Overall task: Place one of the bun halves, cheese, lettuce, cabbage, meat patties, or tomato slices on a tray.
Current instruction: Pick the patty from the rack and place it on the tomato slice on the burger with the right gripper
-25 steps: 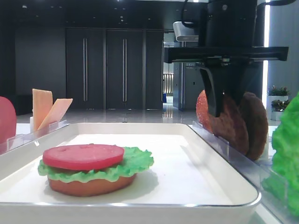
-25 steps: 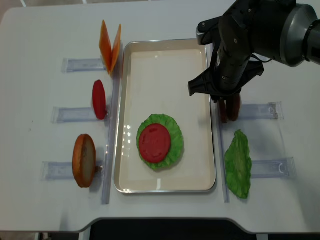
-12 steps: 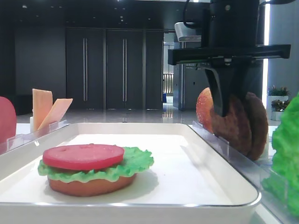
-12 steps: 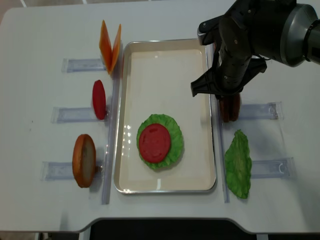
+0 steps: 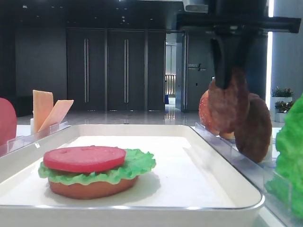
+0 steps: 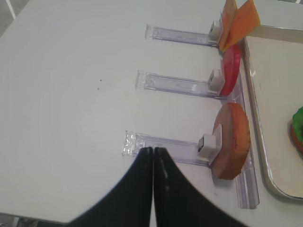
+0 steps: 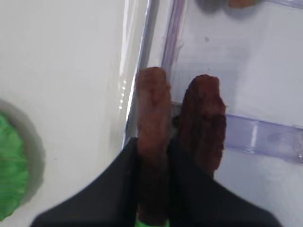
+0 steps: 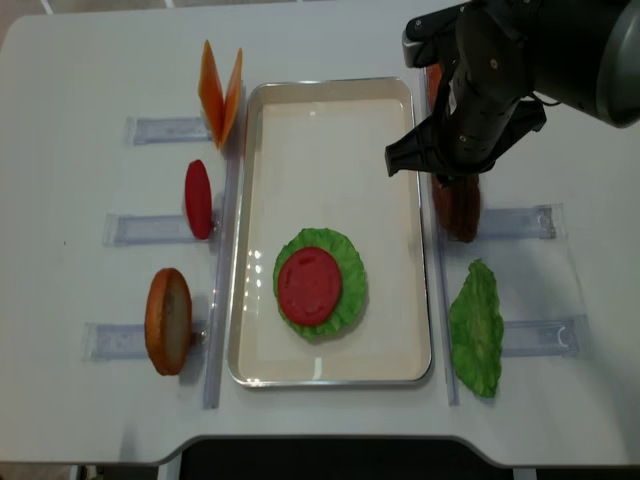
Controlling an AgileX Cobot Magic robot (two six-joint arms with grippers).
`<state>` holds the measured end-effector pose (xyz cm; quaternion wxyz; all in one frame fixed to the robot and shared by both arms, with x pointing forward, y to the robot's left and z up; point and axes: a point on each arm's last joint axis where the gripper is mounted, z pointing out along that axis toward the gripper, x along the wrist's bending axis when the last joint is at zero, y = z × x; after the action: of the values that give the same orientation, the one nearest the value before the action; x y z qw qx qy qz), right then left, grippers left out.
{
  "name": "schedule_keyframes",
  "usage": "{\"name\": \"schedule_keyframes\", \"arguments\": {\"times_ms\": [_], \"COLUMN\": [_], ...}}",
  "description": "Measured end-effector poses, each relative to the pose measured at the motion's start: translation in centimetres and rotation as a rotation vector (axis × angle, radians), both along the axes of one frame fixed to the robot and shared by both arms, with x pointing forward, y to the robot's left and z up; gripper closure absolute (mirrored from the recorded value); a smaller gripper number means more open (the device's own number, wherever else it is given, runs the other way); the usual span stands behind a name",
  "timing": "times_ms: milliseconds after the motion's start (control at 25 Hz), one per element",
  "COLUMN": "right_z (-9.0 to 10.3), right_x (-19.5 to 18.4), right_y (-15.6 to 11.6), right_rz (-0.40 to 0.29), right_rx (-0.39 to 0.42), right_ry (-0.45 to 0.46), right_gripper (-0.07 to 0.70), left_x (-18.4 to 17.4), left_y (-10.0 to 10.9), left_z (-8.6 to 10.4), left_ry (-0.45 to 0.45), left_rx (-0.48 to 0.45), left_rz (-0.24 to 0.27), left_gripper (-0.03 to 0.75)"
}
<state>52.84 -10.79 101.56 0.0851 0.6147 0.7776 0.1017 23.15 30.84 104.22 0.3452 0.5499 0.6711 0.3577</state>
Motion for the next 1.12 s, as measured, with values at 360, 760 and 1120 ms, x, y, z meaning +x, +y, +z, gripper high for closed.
{"name": "schedule_keyframes", "arguments": {"times_ms": [360, 760, 1120], "right_z": [3.0, 5.3, 5.7], "right_x": [-1.7, -4.7, -6.3], "right_y": [0.2, 2.7, 6.0], "right_rz": [0.014, 0.231, 0.398], "right_rx": [0.144, 0.429, 0.574], "right_ry": [0.004, 0.138, 0.111], "right_gripper": [0.524, 0.524, 0.524], "left_x": [0.0, 0.0, 0.0], "left_y": [0.0, 0.0, 0.0], "left_z": [0.0, 0.0, 0.0], "left_ry": [0.000, 0.000, 0.000], "left_rx": [0.000, 0.000, 0.000], "left_rz": [0.000, 0.000, 0.000], "left_gripper": [0.736, 0.736, 0.736]}}
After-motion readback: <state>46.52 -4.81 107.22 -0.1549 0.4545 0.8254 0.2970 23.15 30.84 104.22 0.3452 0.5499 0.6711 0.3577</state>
